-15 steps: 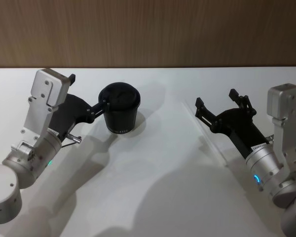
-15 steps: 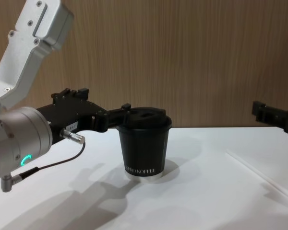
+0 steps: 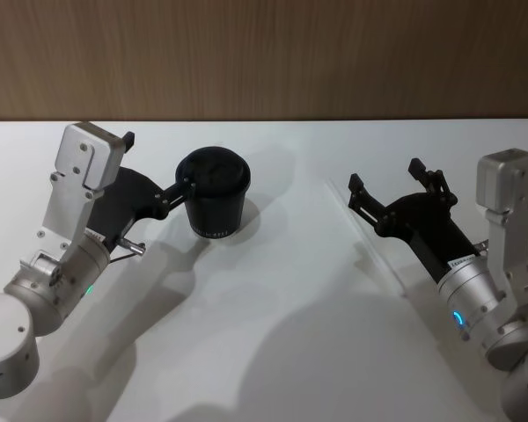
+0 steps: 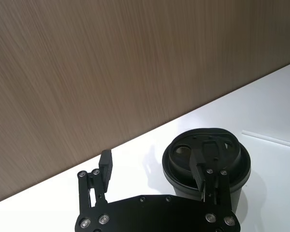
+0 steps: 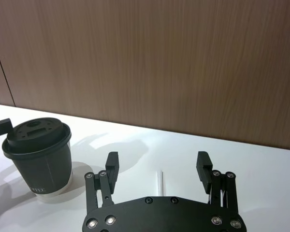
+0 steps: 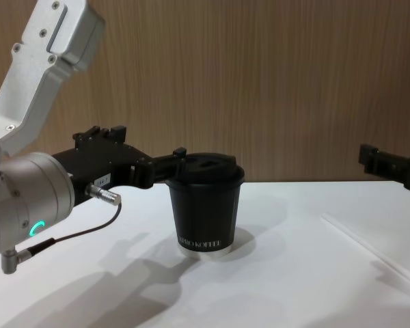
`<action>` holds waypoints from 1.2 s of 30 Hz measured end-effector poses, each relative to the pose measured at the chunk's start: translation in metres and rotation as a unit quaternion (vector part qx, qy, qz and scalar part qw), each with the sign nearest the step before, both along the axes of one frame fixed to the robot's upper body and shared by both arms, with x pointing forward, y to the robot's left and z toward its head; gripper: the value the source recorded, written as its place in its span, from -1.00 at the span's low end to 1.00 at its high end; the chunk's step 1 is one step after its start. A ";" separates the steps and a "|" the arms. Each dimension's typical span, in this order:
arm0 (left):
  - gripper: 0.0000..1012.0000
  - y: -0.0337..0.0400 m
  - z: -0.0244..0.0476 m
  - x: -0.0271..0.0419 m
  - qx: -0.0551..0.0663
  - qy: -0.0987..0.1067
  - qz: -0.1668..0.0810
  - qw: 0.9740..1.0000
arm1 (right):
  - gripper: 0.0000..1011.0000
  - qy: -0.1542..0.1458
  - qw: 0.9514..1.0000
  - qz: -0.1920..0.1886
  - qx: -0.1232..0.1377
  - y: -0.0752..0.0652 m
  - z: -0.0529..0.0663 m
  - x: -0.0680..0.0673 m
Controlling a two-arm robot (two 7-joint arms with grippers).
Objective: Pick up the straw with one hand, pass it to the other hand, and insert it into the cup.
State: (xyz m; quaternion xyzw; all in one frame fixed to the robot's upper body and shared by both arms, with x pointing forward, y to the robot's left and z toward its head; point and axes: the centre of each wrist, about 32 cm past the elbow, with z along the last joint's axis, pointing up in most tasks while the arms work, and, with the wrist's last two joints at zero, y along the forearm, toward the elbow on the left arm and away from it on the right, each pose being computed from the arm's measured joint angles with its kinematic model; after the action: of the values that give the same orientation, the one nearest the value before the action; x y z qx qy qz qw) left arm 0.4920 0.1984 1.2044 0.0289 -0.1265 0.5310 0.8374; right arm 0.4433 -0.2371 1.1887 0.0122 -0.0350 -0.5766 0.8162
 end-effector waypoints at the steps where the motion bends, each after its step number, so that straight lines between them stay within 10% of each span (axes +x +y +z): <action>1: 0.98 0.0000 0.0000 0.0000 0.000 0.000 0.000 1.000 | 0.98 0.000 1.000 0.000 0.000 0.000 0.000 0.000; 36: 0.98 0.0000 0.0000 0.0000 0.000 0.000 0.000 1.000 | 0.98 0.000 1.000 -0.001 -0.001 -0.001 0.000 0.000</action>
State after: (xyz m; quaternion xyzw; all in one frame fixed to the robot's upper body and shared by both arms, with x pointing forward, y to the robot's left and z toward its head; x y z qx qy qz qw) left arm 0.4920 0.1984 1.2045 0.0289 -0.1265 0.5310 0.8374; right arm 0.4434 -0.2377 1.1890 0.0112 -0.0360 -0.5770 0.8158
